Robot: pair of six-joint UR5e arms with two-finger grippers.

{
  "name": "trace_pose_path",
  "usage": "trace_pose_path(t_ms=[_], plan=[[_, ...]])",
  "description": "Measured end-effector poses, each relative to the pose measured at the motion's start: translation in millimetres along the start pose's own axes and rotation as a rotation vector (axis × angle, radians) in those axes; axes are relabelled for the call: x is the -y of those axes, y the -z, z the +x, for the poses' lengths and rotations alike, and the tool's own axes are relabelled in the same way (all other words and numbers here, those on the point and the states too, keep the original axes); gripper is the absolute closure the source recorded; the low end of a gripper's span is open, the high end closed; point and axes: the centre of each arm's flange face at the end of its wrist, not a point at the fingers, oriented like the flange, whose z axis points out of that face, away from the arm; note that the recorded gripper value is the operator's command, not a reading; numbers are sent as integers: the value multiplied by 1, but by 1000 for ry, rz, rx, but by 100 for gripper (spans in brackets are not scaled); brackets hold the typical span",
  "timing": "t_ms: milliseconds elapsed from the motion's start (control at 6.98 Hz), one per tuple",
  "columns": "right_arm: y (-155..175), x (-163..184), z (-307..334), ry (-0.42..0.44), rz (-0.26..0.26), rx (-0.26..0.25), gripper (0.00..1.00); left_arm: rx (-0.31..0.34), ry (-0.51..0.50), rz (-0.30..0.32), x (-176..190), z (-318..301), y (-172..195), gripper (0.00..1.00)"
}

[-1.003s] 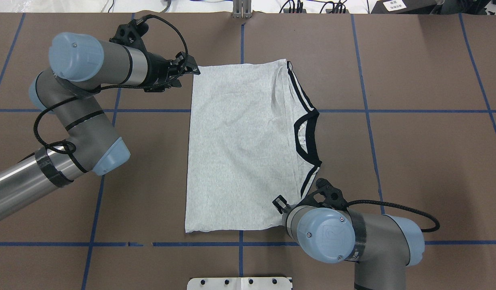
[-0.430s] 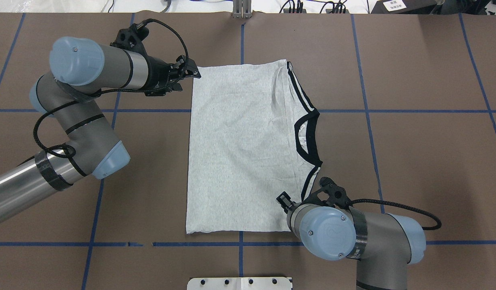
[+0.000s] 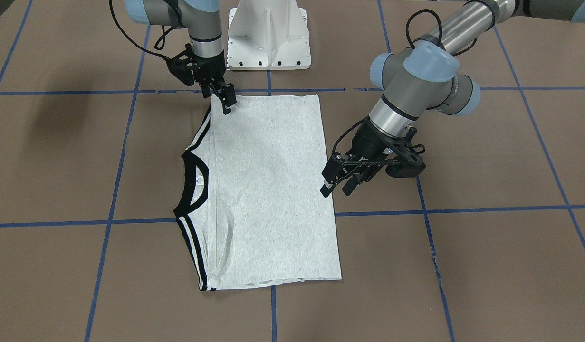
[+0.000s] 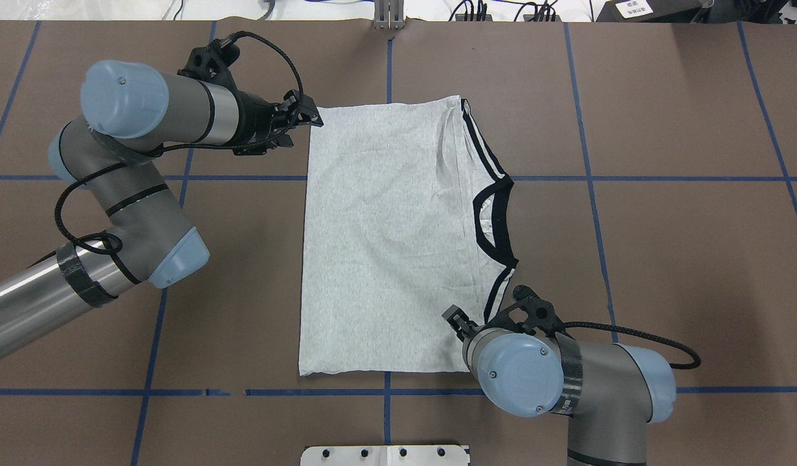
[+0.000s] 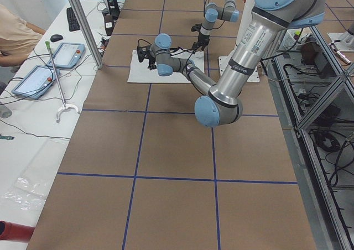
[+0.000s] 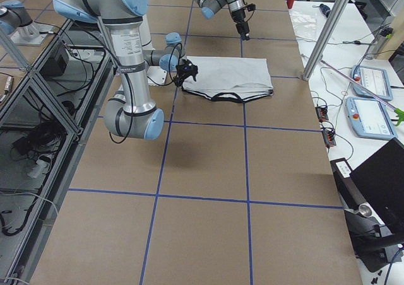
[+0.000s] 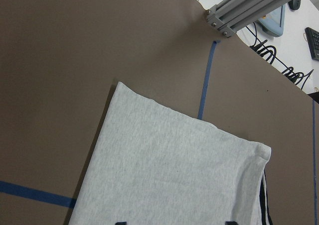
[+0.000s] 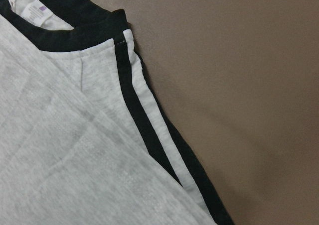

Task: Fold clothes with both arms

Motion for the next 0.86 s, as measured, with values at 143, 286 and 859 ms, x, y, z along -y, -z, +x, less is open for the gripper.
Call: trace_pose_path(t_ms=[143,286,859], plan=[[-2,-2,0,3,0,-1,0,1,0,0,0,0,0,27],[-3,-3,0,5,0,-2,0,1,0,0,0,-1,0,27],[-12,-7,-1,7,2,-11,79,0,0,1,0,-1,0,27]])
